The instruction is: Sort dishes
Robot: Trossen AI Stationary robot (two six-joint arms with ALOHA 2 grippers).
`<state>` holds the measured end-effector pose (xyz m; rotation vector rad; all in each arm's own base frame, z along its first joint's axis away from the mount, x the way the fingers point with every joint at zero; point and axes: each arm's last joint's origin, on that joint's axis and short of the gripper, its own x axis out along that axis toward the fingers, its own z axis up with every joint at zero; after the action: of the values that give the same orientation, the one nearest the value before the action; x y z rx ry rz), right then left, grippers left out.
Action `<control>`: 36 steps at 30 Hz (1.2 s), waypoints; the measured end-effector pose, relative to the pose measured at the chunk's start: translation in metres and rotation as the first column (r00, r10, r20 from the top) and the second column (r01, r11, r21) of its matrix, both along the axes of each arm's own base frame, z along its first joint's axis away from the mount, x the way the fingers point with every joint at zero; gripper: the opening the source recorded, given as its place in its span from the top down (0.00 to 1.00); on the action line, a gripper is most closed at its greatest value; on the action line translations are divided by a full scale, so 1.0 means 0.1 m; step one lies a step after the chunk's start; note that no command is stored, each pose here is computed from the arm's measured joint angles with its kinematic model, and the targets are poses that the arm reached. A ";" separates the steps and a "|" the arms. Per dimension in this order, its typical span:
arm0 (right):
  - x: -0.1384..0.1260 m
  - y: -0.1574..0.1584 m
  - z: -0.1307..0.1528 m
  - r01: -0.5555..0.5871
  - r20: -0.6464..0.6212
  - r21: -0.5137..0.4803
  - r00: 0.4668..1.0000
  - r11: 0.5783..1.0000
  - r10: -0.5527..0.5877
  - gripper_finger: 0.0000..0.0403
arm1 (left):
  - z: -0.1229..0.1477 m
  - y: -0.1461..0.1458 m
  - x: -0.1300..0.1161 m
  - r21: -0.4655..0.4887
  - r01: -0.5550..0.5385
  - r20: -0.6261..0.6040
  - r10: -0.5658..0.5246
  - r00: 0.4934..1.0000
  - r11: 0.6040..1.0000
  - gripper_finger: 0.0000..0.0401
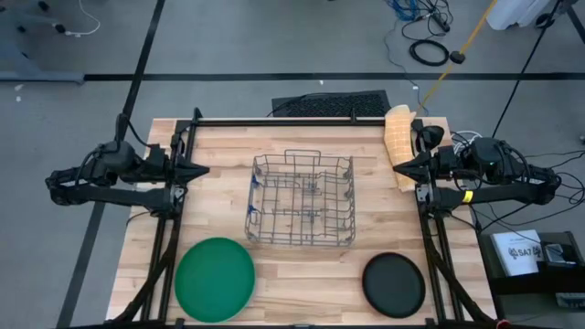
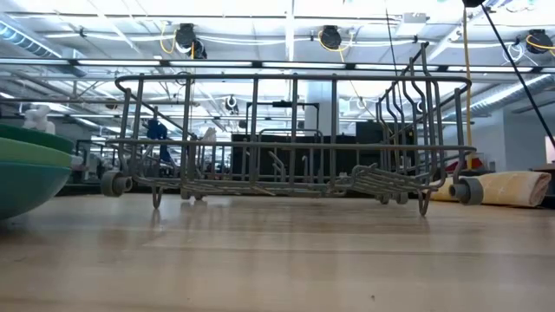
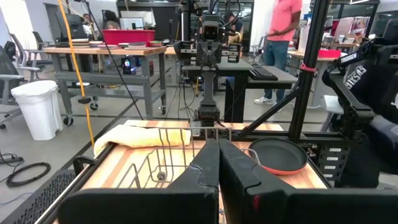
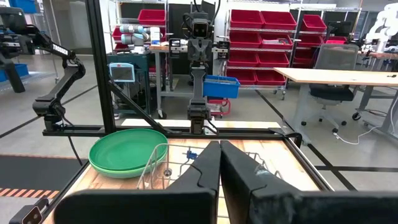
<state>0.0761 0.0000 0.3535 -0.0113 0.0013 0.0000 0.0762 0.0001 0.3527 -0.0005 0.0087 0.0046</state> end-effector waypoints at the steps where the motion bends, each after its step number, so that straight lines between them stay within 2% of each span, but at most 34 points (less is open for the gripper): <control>1: 0.00 0.00 0.00 0.000 0.000 0.000 1.000 1.000 0.000 0.98 | 0.00 0.00 0.00 0.000 0.000 0.000 0.000 1.000 1.000 1.00; 27: 0.00 0.00 0.00 0.000 0.001 0.000 1.000 1.000 0.000 0.98 | 0.00 0.00 0.00 0.000 0.000 0.000 0.000 1.000 1.000 1.00; 29: 0.00 0.00 0.00 0.000 0.000 0.000 1.000 1.000 0.000 0.98 | 0.03 0.02 0.00 0.027 -0.056 0.034 0.055 0.998 0.998 1.00; 31: 0.00 0.00 0.00 0.000 0.004 -0.014 1.000 1.000 0.000 0.98 | 0.09 0.04 -0.01 0.058 -0.156 0.091 0.150 0.984 0.986 1.00; 33: 0.02 0.00 0.05 0.007 0.051 -0.095 0.999 0.995 -0.002 0.98 | 0.14 0.06 -0.02 0.078 -0.224 0.137 0.212 0.968 0.971 1.00; 34: 0.02 0.00 0.08 0.011 0.074 -0.122 0.997 0.992 -0.001 0.98 | 0.15 0.06 -0.02 0.072 -0.234 0.150 0.221 0.964 0.970 1.00; 36: 0.02 0.00 0.08 0.011 0.080 -0.115 0.997 0.993 -0.002 0.98 | 0.15 0.07 -0.02 0.011 -0.234 0.147 0.230 0.962 0.972 1.00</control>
<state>0.0780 -0.0001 0.3616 -0.1266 -0.0785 -0.0069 0.0744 0.0068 0.3672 0.0270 -0.1374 0.2397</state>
